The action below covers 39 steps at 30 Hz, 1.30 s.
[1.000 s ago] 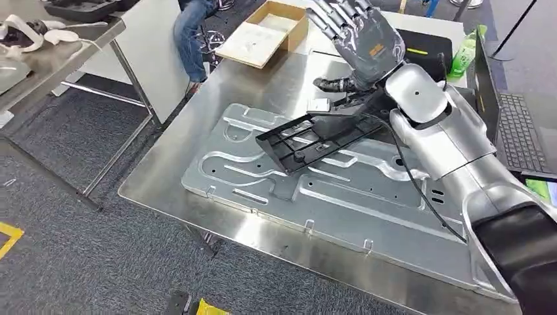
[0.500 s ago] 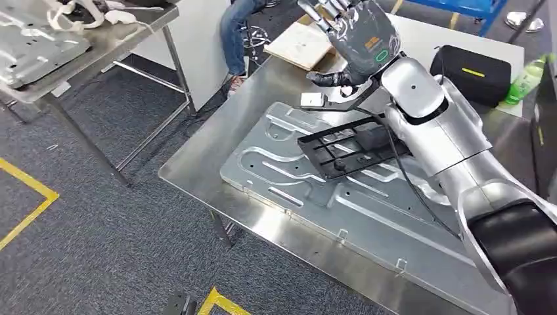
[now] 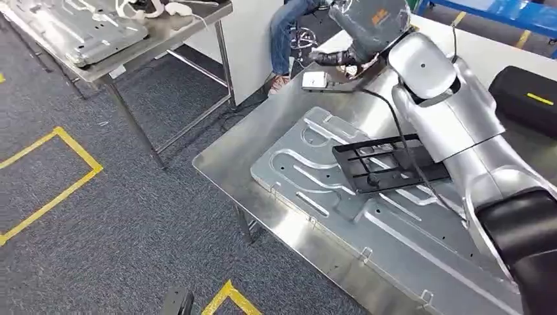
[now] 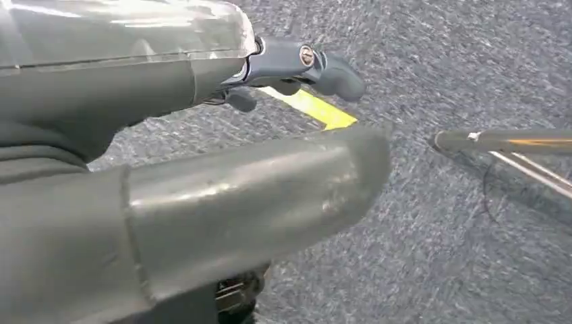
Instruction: Take the parts from the cabinet and place them on the table.
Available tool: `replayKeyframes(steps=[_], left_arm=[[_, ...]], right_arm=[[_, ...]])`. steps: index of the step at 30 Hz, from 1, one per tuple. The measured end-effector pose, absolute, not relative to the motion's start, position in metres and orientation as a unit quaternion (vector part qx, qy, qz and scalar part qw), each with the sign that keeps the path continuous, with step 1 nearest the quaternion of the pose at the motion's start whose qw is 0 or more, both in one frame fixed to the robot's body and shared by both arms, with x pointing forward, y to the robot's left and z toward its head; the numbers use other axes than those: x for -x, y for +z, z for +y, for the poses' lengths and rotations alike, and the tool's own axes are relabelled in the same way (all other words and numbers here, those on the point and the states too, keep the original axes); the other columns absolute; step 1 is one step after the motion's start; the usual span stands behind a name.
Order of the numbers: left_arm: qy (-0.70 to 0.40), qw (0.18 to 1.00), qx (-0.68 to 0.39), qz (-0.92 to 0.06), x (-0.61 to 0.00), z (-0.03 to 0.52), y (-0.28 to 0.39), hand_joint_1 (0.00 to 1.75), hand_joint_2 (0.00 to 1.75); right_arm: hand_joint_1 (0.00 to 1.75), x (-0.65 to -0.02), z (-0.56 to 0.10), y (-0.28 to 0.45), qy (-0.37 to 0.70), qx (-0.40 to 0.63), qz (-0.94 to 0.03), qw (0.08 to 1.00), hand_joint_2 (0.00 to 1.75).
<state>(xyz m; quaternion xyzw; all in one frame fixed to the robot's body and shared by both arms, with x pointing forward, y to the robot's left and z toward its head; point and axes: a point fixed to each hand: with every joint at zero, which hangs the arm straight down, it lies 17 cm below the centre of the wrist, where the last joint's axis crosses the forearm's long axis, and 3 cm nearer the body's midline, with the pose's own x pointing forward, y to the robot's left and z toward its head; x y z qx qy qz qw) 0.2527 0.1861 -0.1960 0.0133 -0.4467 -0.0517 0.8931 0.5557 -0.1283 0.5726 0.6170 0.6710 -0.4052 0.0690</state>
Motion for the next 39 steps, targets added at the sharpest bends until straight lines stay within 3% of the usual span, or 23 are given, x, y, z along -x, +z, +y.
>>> replayKeyframes(steps=[39], left_arm=[[-0.046, 0.903, 0.001, -0.427, -0.247, 0.187, -0.202, 0.0, 0.0]], right_arm=[[0.0, -0.556, -0.103, 0.566, -0.421, -0.607, 0.668, 0.085, 0.0]])
